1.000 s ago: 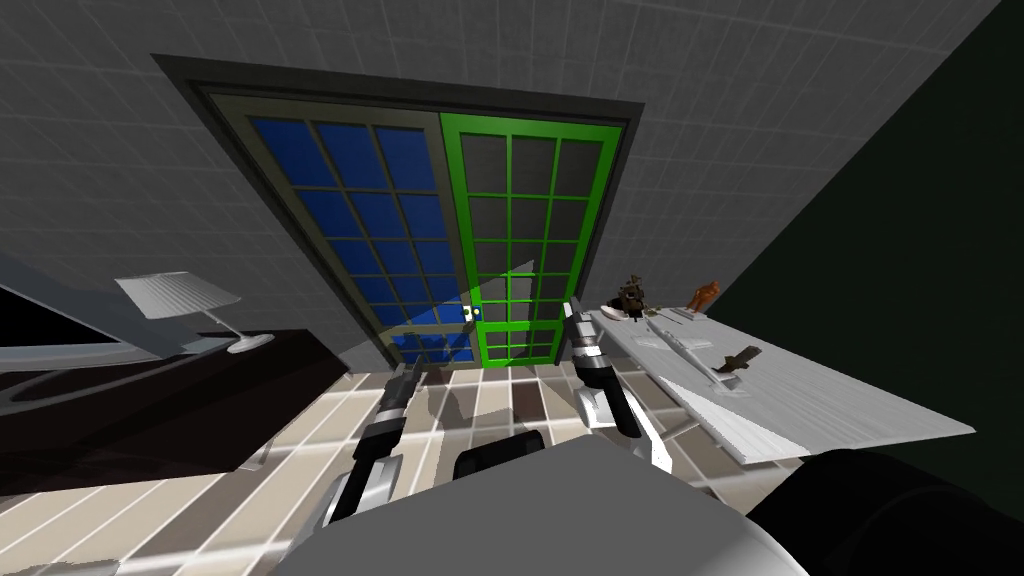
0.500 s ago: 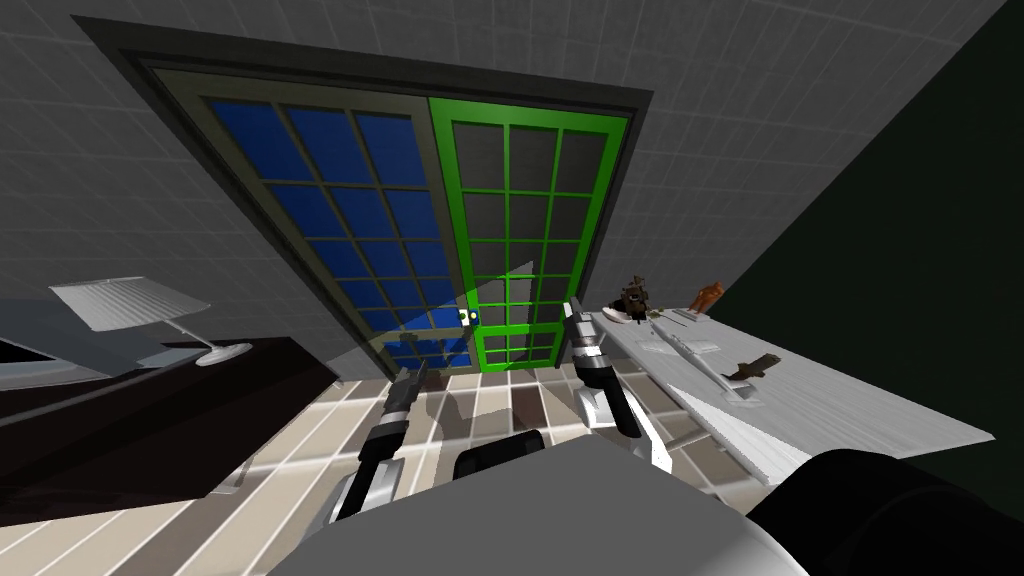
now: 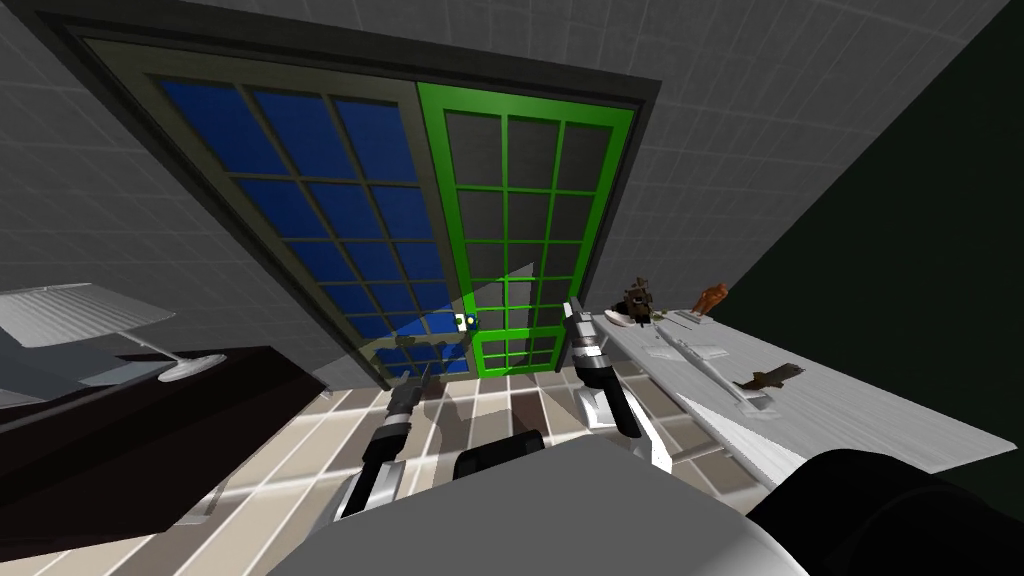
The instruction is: Pull the door open
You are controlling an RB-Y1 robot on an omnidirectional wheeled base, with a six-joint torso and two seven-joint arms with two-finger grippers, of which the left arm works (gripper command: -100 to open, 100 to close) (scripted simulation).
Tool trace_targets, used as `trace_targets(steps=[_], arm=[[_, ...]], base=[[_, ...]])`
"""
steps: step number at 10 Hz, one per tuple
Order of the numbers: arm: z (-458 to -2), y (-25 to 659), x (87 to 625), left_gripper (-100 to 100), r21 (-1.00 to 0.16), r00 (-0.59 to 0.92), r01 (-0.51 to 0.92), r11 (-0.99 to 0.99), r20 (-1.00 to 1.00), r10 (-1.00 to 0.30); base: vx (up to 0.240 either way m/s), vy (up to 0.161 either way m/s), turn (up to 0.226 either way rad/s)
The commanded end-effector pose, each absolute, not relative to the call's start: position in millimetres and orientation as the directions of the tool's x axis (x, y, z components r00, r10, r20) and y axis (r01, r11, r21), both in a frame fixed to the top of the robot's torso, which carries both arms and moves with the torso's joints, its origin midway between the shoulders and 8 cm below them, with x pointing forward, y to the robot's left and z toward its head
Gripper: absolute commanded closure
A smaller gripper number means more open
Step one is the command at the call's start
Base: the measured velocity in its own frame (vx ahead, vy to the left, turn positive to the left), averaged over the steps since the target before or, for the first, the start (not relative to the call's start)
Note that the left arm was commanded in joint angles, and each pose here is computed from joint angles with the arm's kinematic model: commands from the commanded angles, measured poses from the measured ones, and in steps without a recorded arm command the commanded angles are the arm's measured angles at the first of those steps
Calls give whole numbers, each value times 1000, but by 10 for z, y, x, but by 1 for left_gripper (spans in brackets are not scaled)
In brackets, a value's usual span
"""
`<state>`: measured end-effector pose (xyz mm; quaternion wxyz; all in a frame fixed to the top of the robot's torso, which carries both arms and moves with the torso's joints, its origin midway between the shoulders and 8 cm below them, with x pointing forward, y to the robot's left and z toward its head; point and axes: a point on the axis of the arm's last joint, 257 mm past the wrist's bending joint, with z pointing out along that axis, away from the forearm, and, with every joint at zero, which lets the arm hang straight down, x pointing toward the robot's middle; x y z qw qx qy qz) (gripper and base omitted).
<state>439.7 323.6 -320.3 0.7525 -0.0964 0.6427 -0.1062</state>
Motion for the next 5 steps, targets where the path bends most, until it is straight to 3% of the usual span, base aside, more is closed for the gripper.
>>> trace_targets(steps=[1, 5], arm=[[-3300, 3227, 4396, -100, -250, 135, 30, 968, -958, -252], [-3511, 3218, 4398, -100, -183, 95, 20, 983, -978, -184]], base=[[102, -16, -34], [100, -8, -32]])
